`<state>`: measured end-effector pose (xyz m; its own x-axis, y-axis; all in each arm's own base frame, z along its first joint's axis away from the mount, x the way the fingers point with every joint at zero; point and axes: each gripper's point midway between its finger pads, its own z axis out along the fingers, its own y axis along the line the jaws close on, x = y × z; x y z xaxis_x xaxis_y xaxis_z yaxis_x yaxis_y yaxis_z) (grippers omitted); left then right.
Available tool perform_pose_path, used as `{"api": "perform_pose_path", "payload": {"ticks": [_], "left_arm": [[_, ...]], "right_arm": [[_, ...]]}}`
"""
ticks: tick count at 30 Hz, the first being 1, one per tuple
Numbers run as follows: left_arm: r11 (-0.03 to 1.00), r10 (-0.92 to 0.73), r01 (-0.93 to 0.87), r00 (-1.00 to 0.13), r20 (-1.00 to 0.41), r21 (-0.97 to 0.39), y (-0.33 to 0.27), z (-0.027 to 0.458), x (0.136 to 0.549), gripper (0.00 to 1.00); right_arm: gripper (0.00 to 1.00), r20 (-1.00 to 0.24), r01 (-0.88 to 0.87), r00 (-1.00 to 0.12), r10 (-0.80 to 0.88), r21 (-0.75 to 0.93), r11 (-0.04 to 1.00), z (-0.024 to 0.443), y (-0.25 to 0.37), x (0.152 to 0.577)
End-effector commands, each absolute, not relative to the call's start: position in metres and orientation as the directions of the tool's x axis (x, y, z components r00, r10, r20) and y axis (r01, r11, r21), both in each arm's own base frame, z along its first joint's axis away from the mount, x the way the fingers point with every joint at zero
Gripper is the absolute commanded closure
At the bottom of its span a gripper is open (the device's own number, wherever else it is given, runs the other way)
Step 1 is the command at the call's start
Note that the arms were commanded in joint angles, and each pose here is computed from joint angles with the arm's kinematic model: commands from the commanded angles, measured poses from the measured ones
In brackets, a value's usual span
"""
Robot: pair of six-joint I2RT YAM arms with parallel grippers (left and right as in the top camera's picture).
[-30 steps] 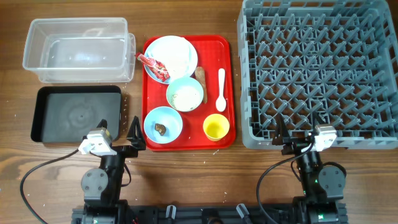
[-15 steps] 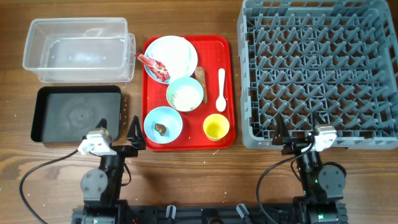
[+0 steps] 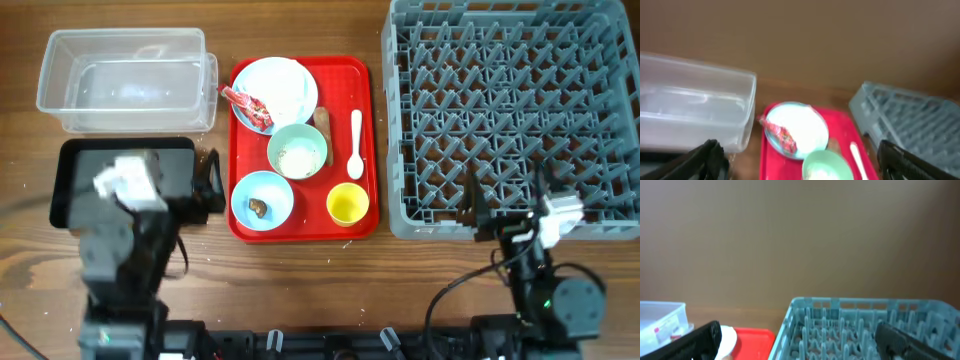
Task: Sort waste into correct bins and load items into the dishwasher rack
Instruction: 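Reach the left gripper to the blue plate and grasp the red wrapper and tissue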
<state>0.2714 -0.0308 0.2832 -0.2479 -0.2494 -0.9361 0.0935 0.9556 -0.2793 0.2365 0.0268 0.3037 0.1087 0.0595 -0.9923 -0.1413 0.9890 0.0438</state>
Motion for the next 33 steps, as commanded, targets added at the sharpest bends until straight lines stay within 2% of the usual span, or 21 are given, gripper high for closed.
{"api": "perform_pose_path", "payload": {"ticks": [1,5,9,12,14,16,19,22,24,26,29,33], "left_arm": [[0.964,-0.214,0.067,-0.375,-0.902,-0.256,-0.031,0.316,0.313,0.0],[0.965,-0.199,0.026,-0.577,-0.792,-0.261,-0.041,0.317,0.365,0.0],[0.972,-0.147,0.014,-0.738,-0.659,-0.233,-0.065,0.298,0.418,0.0],[0.972,-0.119,0.03,-0.793,-0.598,-0.234,-0.084,0.275,0.448,0.0],[0.952,-0.096,0.088,-0.825,-0.557,-0.295,-0.11,0.25,0.469,0.0],[0.925,-0.083,0.132,-0.844,-0.529,-0.356,-0.129,0.228,0.483,0.0],[0.916,-0.081,0.13,-0.865,-0.494,-0.378,-0.136,0.203,0.493,0.0],[0.917,-0.111,0.089,-0.88,-0.461,-0.389,-0.137,0.182,0.501,0.0],[0.919,-0.296,-0.153,-0.876,-0.38,-0.363,-0.121,0.151,0.508,0.0],[0.916,-0.356,-0.25,-0.867,-0.349,-0.314,-0.119,0.126,0.51,0.0],[0.907,-0.416,-0.359,-0.845,-0.336,-0.218,-0.124,0.091,0.508,0.0],[0.925,-0.376,-0.362,-0.844,-0.382,-0.112,-0.139,0.067,0.506,0.0]], "right_arm": [[0.0,-0.999,-0.119,0.052,-0.007,-0.013,0.993,0.347,0.026,0.254],[0.0,-0.991,-0.123,-0.126,-0.034,-0.018,0.992,0.361,0.028,0.299],[0.0,-0.925,-0.166,-0.376,-0.048,0.016,0.986,0.349,0.039,0.351],[0.01,-0.865,-0.25,-0.499,-0.056,0.082,0.965,0.332,0.058,0.373],[0.0,-0.814,-0.31,-0.577,-0.059,0.151,0.939,0.308,0.074,0.387],[0.0,-0.762,-0.306,-0.645,-0.06,0.186,0.934,0.282,0.077,0.393],[0.0,-0.683,-0.24,-0.73,-0.001,0.255,0.937,0.256,0.077,0.394],[0.0,-0.629,-0.198,-0.777,0.029,0.287,0.937,0.242,0.077,0.39],[0.0,-0.62,-0.194,-0.784,0.028,0.288,0.938,0.239,0.077,0.389],[0.0,-0.618,-0.193,-0.786,0.028,0.289,0.938,0.239,0.077,0.388],[0.0,-0.612,-0.191,-0.79,0.028,0.29,0.938,0.237,0.077,0.387],[0.0,-0.595,-0.185,-0.803,0.027,0.292,0.938,0.234,0.076,0.383]]}}
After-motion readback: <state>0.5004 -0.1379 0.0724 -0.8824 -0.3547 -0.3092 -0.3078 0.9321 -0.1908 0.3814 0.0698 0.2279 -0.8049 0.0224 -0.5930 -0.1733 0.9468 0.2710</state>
